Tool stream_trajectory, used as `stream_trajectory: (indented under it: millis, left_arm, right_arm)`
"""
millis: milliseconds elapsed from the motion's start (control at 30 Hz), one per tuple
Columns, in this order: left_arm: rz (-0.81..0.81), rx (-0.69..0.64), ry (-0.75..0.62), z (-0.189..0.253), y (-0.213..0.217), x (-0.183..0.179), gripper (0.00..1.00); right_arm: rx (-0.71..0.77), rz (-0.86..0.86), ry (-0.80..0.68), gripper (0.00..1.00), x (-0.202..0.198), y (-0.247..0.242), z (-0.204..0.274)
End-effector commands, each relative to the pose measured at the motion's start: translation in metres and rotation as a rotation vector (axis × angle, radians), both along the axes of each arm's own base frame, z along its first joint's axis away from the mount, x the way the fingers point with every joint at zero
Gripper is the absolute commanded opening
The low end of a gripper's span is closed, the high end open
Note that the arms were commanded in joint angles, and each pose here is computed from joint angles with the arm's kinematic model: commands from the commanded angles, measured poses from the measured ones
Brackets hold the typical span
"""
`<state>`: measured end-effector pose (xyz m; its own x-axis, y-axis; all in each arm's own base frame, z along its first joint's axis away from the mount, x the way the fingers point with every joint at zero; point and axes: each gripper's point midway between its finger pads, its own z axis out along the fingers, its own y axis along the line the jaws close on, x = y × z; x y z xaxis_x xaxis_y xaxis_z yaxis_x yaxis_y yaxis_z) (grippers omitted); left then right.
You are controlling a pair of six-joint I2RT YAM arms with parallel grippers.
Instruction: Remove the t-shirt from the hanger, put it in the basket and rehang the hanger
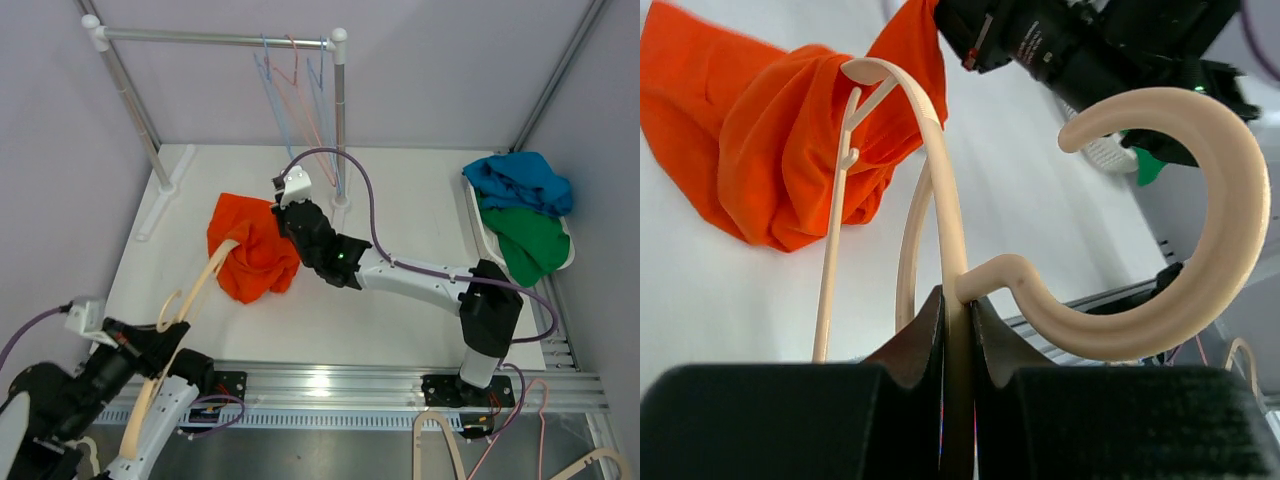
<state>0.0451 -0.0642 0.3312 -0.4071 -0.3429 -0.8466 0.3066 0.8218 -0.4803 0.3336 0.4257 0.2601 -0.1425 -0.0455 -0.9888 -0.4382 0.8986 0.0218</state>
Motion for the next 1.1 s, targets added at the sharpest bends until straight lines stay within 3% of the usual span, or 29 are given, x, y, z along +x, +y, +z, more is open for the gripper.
stream_trajectory:
  millis: [0, 133, 200, 233, 267, 367, 500, 533, 633, 800, 833, 867, 900, 967, 1000, 1067]
  left_arm:
    - [0.016, -0.103, -0.219, 0.046, 0.011, -0.026, 0.01]
    - [0.125, -0.115, -0.285, 0.053, 0.029, -0.020, 0.01]
    - [0.188, -0.119, -0.270, 0.050, 0.035, -0.007, 0.01]
    - [0.195, -0.115, -0.242, 0.045, 0.033, 0.003, 0.01]
    - [0.198, -0.113, -0.220, 0.038, 0.029, 0.012, 0.01]
    - [0.125, -0.133, -0.167, 0.027, 0.002, 0.046, 0.01]
    - [0.122, -0.195, -0.166, 0.028, -0.015, 0.087, 0.01]
    - [0.138, -0.195, -0.166, 0.025, -0.015, 0.095, 0.01]
    - [0.199, -0.188, -0.179, 0.027, -0.012, 0.119, 0.01]
    - [0.316, -0.120, -0.195, 0.054, -0.002, 0.163, 0.01]
    - [0.335, -0.119, -0.210, 0.063, 0.000, 0.171, 0.01]
    - [0.374, -0.097, -0.221, 0.068, 0.005, 0.179, 0.01]
    - [0.395, -0.091, -0.230, 0.083, 0.006, 0.190, 0.01]
    - [0.433, -0.071, -0.252, 0.103, 0.010, 0.203, 0.01]
    - [0.445, -0.054, -0.232, 0.106, 0.007, 0.220, 0.01]
    - [0.468, -0.055, -0.239, 0.118, 0.008, 0.236, 0.01]
  right_arm:
    - [0.095, -0.041, -0.078, 0.00, -0.006, -0.010, 0.062]
    - [0.024, -0.061, -0.012, 0.00, -0.036, -0.026, 0.042]
    - [0.043, -0.048, -0.026, 0.00, -0.069, -0.039, 0.056]
    - [-0.002, -0.098, -0.035, 0.00, -0.077, -0.058, 0.040]
    - [0.066, -0.103, -0.066, 0.00, -0.090, -0.077, 0.067]
    - [0.078, -0.107, -0.070, 0.00, -0.112, -0.123, 0.090]
    - [0.078, -0.203, -0.186, 0.00, -0.107, -0.180, 0.162]
    - [0.035, -0.229, -0.230, 0.00, -0.095, -0.196, 0.178]
    - [0.092, -0.203, -0.323, 0.00, -0.074, -0.217, 0.238]
    - [0.105, -0.354, -0.533, 0.00, 0.004, -0.297, 0.330]
    - [0.081, -0.372, -0.525, 0.00, 0.033, -0.300, 0.327]
    - [0.073, -0.454, -0.544, 0.00, 0.052, -0.335, 0.337]
    - [0.111, -0.490, -0.629, 0.00, 0.046, -0.357, 0.379]
    - [0.094, -0.617, -0.645, 0.00, 0.083, -0.392, 0.386]
    - [0.122, -0.733, -0.734, 0.00, 0.066, -0.439, 0.423]
    - [0.149, -0.796, -0.762, 0.00, 0.093, -0.471, 0.426]
